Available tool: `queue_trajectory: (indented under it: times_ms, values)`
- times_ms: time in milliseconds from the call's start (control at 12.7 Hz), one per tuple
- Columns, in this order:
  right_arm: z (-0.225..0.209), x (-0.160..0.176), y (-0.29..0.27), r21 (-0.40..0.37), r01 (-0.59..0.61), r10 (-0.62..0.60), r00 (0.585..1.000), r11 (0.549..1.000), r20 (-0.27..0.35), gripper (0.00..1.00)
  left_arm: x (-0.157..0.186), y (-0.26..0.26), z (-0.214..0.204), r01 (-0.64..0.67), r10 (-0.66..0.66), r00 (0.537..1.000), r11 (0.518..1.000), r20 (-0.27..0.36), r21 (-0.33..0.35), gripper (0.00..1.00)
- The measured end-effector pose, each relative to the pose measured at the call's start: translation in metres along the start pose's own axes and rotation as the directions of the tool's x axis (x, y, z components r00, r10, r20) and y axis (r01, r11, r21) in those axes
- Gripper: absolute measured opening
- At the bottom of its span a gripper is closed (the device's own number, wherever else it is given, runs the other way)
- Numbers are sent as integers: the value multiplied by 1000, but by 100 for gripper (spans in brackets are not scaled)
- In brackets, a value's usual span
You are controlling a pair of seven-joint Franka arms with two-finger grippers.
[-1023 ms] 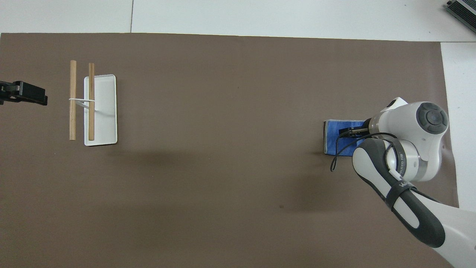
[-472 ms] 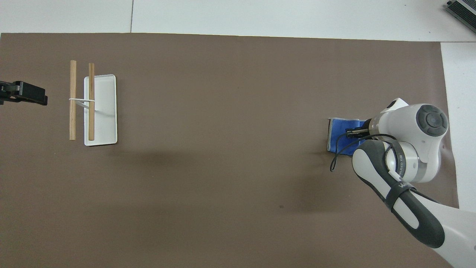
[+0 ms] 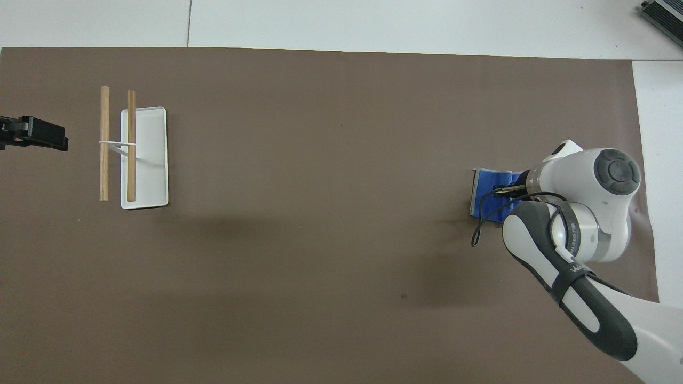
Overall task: Right arm passes towel to left arm to hang
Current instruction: 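Lower the right gripper onto the blue towel and grasp its edge, then lift the blue towel with the right gripper toward the table center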
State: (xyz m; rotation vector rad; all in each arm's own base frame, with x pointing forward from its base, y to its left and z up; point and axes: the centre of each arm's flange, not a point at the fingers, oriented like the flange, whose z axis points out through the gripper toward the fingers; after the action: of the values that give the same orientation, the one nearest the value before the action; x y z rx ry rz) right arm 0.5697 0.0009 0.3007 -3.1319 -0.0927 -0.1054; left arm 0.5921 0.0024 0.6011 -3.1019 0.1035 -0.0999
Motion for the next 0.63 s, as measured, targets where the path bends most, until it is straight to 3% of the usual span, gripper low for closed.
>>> queue_trajectory:
  times_ms: [236, 630]
  values:
    - [-30, 2, -26, 19, 20, -19, 1000, 1000, -25, 4, 0, 0, 0, 0, 0, 1000, 1000, 0, 0, 100]
    - [-94, 15, -87, 163, -9, 14, 999, 987, -35, 4, 0, 0, 0, 0, 0, 1000, 1000, 0, 0, 100]
